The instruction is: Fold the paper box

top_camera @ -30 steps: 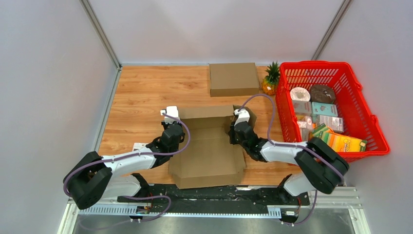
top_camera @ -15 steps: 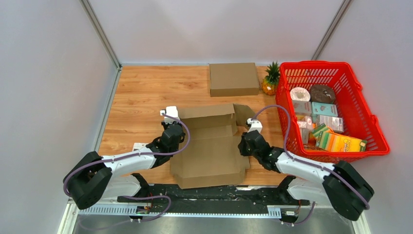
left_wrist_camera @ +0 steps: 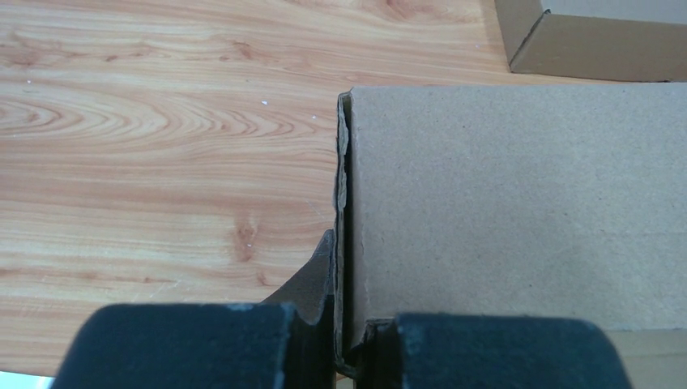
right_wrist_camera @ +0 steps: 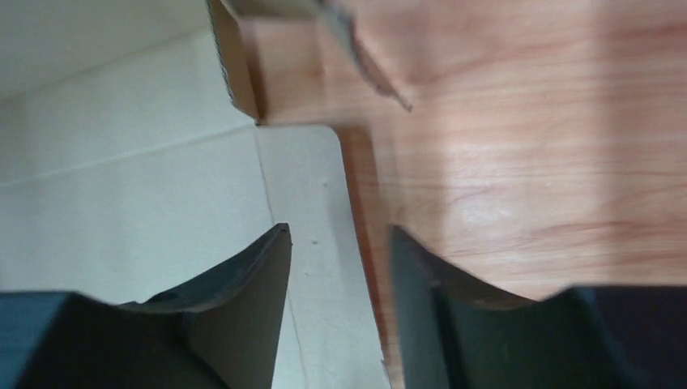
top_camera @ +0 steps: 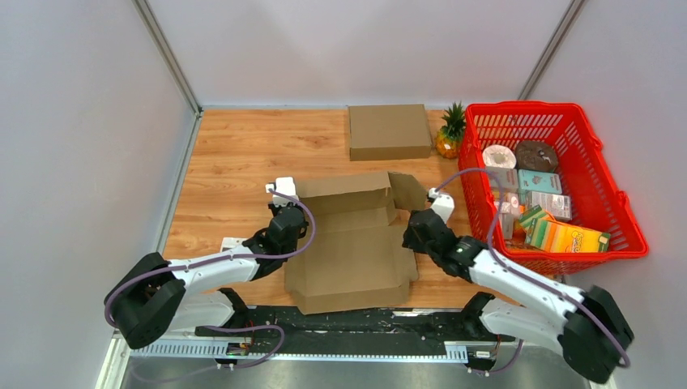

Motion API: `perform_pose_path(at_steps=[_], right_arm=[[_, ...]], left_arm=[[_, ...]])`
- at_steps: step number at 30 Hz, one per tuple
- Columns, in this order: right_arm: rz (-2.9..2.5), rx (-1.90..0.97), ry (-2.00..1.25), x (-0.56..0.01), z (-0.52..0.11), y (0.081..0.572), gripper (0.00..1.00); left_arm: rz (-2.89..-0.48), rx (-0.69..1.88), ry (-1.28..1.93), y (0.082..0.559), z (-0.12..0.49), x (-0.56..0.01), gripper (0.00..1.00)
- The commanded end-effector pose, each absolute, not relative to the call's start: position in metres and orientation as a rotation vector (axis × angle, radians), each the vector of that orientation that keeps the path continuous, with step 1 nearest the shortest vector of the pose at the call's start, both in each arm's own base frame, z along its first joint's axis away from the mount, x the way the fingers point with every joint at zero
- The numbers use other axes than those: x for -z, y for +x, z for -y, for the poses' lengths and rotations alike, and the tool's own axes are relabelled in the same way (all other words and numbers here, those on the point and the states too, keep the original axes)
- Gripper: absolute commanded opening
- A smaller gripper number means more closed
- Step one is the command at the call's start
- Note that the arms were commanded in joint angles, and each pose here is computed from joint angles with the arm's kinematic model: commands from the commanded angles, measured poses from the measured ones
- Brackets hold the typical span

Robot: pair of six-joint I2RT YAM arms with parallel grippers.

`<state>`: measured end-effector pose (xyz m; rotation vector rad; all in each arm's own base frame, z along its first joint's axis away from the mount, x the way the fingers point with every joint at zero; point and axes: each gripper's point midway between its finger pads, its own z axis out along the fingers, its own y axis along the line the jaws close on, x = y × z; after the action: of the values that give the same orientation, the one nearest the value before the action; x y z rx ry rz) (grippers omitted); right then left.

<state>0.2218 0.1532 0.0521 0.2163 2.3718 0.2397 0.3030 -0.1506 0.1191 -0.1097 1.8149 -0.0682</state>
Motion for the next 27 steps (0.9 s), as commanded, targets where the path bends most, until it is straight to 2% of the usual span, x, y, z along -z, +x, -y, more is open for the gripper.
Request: perform_pose_path(at_steps=[1,3,10,13,19,20,22,23,24,27], right_arm=[[-2.21,-0.174,0.225,-0.103,-0.125,0.232,0.59],[-2.18,-0.192,0.242,-0.116,-0.117,0.238,0.65],[-2.091,-0.204,0.152,-0.141,-0.114,0.276,0.73],[-2.089,-0.185,0.079,-0.144,-0.122,0.297,0.73],[-2.083,-0.319,-0.074,-0.143,-0.156,0.307,0.49],[-2.084,-0.317,-0.076,-0.142,-0.157,0.308,0.39],[-2.086,-0.321,-0.061,-0.143,-0.157,0.307,0.31],[-2.075,-0.323,-0.045,-0.15,-0.156,0.308,0.2],[-2.103,-0.324,-0.018,-0.15,-0.154,0.304,0.14],[-2.15,-0.352,0.028,-0.161,-0.158,0.296,0.08]], left_arm=[[-1.757,0.123,-0.17,0.307,0.153,-0.137,0.0],[-1.758,0.12,-0.17,0.308,0.153,-0.137,0.0],[-1.749,0.125,-0.186,0.306,0.15,-0.138,0.0],[-1.752,0.12,-0.184,0.306,0.15,-0.137,0.0],[-1.753,0.12,-0.181,0.307,0.151,-0.138,0.0],[-1.754,0.119,-0.18,0.307,0.151,-0.137,0.0],[-1.755,0.117,-0.176,0.308,0.152,-0.137,0.0],[-1.755,0.117,-0.176,0.308,0.152,-0.137,0.0],[-1.755,0.117,-0.176,0.308,0.152,-0.137,0.0],[-1.754,0.119,-0.178,0.308,0.152,-0.137,0.0]])
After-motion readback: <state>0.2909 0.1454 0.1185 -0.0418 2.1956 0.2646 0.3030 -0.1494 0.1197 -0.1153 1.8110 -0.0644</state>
